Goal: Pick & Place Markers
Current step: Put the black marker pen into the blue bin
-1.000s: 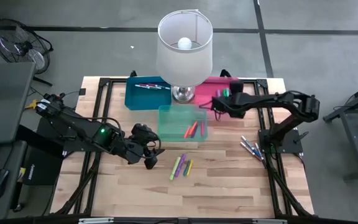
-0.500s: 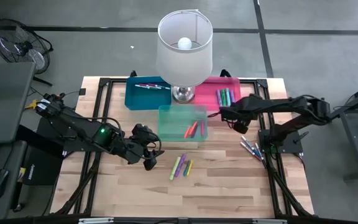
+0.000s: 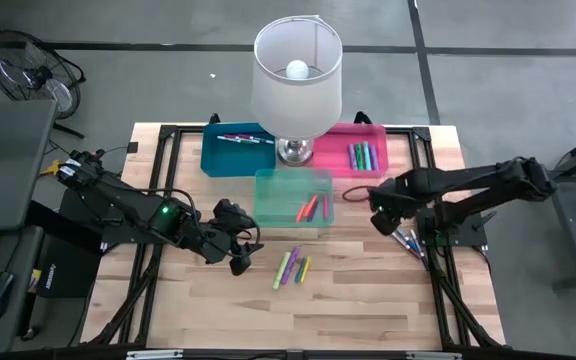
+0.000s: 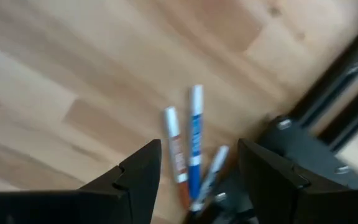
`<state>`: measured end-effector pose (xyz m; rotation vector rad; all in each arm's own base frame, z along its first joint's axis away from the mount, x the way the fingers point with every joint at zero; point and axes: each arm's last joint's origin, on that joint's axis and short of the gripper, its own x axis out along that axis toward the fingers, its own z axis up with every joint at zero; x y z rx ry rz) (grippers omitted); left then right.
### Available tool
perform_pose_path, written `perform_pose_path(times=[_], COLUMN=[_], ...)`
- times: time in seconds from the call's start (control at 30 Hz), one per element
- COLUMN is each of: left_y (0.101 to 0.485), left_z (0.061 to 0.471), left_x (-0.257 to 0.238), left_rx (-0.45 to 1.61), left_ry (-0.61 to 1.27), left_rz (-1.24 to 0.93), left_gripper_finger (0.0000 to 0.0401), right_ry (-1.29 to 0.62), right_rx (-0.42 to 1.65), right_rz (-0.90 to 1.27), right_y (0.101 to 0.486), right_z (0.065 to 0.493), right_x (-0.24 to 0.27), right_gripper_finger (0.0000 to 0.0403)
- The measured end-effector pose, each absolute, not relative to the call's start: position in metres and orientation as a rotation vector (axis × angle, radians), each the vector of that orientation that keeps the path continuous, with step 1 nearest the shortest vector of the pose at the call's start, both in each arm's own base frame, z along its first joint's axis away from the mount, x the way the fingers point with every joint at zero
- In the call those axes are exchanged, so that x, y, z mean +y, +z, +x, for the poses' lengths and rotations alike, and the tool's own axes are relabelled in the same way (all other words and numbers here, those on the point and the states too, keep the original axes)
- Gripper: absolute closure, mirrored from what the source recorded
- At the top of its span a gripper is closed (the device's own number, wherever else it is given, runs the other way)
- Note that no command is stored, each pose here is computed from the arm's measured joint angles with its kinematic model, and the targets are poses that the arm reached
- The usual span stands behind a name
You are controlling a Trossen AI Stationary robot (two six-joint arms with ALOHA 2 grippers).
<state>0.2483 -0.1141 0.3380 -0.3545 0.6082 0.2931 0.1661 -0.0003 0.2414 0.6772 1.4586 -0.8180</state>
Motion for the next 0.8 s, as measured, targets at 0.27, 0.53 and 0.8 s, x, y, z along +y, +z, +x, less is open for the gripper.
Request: perform_pose_path(times=[0.27, 0.53, 0.8], left_y=[0.338, 0.336, 0.331], left_z=[0.248, 0.247, 0.241], left_x=[-0.115, -0.115, -0.112], left_rx=[0.629, 0.664, 0.740], left_ry=[0.256, 0.231, 0.237], left_rz=[-0.323, -0.264, -0.206], left_gripper_finger=[0.0126, 0.0126, 0.0126], right_ry=[-0.890, -1.044, -1.124], right_rx=[1.398, 1.286, 1.280], right_rz=[0.757, 0.863, 1.004], right_y=[0.241, 0.240, 0.198], right_z=[0.165, 0.157, 0.151], right_x=[0.032, 0.059, 0.088], right_gripper_finger=[0.0203, 0.0203, 0.0203])
